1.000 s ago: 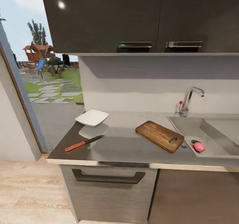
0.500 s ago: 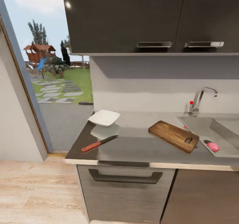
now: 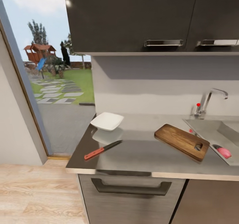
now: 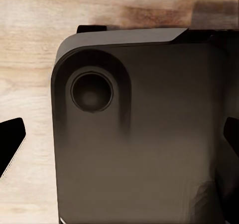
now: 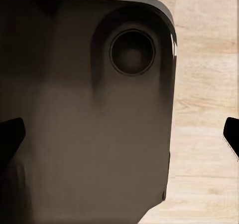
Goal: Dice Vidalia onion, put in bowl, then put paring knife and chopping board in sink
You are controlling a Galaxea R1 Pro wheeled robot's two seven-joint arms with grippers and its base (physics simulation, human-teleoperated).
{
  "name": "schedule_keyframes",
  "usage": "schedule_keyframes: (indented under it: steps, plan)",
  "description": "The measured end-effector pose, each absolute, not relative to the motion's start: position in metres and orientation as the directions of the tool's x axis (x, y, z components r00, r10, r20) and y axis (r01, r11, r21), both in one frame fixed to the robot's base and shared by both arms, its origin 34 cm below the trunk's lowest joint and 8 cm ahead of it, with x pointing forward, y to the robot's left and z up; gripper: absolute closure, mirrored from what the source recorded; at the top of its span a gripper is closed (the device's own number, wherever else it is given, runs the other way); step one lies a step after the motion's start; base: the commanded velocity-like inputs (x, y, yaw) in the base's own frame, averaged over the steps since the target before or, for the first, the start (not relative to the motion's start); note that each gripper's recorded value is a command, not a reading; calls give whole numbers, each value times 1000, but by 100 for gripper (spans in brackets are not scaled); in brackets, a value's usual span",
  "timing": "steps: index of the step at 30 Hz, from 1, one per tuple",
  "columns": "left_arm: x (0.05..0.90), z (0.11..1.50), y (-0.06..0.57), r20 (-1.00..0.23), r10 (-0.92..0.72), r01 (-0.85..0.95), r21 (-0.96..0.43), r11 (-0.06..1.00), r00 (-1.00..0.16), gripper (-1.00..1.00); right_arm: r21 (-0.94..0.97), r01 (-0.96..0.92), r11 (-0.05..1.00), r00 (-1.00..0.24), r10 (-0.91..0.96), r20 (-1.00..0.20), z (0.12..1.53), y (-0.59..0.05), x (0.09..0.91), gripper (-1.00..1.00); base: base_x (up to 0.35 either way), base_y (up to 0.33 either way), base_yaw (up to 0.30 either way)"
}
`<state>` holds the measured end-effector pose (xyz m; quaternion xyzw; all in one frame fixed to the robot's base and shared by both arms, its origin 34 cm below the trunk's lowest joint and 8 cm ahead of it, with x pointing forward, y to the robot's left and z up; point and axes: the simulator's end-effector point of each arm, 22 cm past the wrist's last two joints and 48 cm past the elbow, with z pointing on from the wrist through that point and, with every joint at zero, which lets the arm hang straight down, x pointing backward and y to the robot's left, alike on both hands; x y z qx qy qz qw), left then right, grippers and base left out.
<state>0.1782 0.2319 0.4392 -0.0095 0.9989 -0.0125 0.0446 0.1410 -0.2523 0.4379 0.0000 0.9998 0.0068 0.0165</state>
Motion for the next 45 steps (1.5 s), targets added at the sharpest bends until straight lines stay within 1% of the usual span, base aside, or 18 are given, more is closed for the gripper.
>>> schedule_keyframes:
  steps: [9, 23, 45]
  plan:
    - [178, 439, 232, -89, -21, -19, -26, 999, -996, -100, 14, 0, 1000, -999, 0, -33, 438, -252, 141, -100, 302, 1, 0]
    - [178, 445, 217, -83, -23, -19, -43, 999, -996, -100, 14, 2, 1000, -1000, 2, -31, 443, -252, 141, -100, 14, 0, 0]
    - [177, 479, 239, -80, -23, -22, -20, 1000, -996, -100, 15, 2, 1000, -1000, 2, -30, 478, -252, 141, -100, 0, 0, 0]
